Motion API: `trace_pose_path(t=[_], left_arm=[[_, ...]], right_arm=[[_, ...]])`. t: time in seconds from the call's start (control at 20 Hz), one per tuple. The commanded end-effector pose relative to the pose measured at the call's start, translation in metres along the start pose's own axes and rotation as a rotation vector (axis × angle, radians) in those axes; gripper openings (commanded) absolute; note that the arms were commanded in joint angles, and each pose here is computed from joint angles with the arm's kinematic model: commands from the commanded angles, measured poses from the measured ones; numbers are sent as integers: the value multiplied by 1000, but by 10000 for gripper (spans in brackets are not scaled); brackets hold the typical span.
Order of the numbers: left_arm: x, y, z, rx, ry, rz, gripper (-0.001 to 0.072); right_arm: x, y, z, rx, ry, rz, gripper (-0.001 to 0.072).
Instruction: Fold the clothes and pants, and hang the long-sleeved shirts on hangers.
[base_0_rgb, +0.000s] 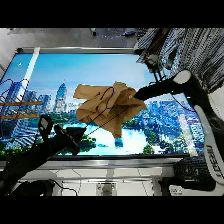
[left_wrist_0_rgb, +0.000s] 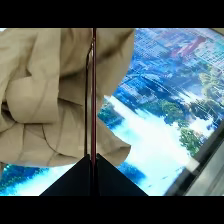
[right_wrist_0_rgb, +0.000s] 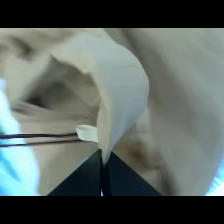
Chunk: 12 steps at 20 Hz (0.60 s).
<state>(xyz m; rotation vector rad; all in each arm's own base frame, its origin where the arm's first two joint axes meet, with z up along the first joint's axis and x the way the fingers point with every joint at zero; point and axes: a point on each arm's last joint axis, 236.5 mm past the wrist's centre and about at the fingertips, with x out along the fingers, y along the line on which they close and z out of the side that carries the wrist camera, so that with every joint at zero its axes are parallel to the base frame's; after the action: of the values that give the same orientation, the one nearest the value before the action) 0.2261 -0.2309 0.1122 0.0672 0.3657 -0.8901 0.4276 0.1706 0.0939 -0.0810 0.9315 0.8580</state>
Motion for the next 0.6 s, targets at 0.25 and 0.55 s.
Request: trace_pose_path(t=[0.25,0.55], left_arm=[[-5,39,36,-3,-157,163,21],[-3,36,48,-49,-197,157,20]], right_arm=[[-32,192,32,-237,-75,297,34],[-21,237,46,-264,-126,335,36]])
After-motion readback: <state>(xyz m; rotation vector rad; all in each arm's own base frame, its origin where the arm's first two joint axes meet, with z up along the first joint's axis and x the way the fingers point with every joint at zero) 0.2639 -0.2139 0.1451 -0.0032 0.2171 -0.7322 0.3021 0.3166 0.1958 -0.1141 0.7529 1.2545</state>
